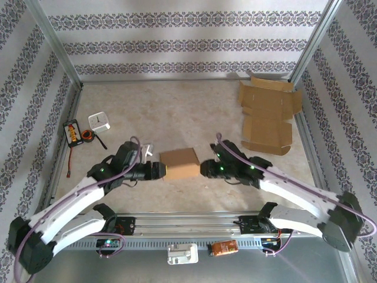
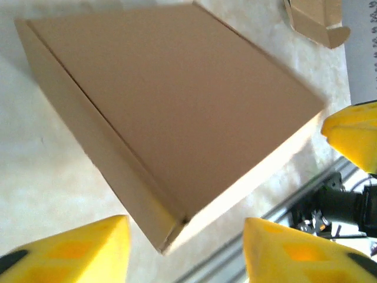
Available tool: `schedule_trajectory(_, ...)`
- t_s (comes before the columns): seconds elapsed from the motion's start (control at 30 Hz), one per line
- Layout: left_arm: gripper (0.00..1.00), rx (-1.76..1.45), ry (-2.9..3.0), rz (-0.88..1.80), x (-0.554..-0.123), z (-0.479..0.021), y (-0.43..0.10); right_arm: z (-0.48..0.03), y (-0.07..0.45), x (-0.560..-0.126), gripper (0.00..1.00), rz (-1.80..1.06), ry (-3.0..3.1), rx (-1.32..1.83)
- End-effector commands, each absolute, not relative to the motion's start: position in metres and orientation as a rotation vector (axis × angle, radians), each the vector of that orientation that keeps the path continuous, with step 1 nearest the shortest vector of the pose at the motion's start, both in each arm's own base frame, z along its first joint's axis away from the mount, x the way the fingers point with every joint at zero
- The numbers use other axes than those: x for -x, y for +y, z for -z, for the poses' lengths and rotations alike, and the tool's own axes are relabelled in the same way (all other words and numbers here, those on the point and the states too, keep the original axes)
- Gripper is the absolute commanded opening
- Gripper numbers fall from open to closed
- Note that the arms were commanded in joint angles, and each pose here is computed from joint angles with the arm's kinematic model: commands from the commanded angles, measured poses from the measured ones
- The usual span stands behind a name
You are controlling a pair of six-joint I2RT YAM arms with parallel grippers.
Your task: Fold the paper box
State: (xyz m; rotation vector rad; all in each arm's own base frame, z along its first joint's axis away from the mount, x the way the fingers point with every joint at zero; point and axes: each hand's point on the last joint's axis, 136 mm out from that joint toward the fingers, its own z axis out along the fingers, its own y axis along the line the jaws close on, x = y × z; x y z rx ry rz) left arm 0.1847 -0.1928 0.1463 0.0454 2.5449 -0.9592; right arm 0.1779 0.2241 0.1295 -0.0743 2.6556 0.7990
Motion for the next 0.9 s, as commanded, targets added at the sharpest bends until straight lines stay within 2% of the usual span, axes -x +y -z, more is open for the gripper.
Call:
schedule_trajectory(0.0, 0.61, 0.040, 2.518, 0.913, -0.178, -0.150, -0.177, -0.129, 0.188, -0.164, 0.39, -0.692, 2.690, -0.050)
schedule_trajectory(0.07, 0.66, 0.036, 2.503, 0.889, -0.185, -0.151, -0.177, -0.136, 0.188, -0.171, 0.52, -0.727, 2.650, -0.065)
schedule_trajectory(0.13, 0.67, 0.055, 2.548, 0.851, -0.189, -0.140, -0.178, -0.133, 0.191, -0.179, 0.58, -0.767, 2.644, -0.093)
schedule_trajectory(0.33, 0.70, 0.166, 2.716, 0.861, -0.186, -0.098, -0.189, -0.109, 0.233, -0.187, 0.63, -0.924, 2.722, 0.009)
schedule_trajectory(0.47, 0.70, 0.225, 2.671, 1.059, -0.186, -0.091, -0.211, -0.086, 0.263, -0.183, 0.56, -0.968, 2.788, 0.093)
schedule_trajectory(0.57, 0.65, 0.243, 2.664, 1.127, -0.187, -0.083, -0.222, -0.072, 0.279, -0.186, 0.50, -1.012, 2.788, 0.066)
schedule_trajectory(0.73, 0.41, 0.301, 2.692, 1.110, -0.204, -0.068, -0.233, -0.056, 0.302, -0.203, 0.38, -0.964, 2.815, 0.005)
schedule_trajectory(0.87, 0.35, 0.436, 2.602, 0.982, -0.260, -0.066, -0.218, -0.060, 0.332, -0.247, 0.29, -0.961, 2.732, -0.086)
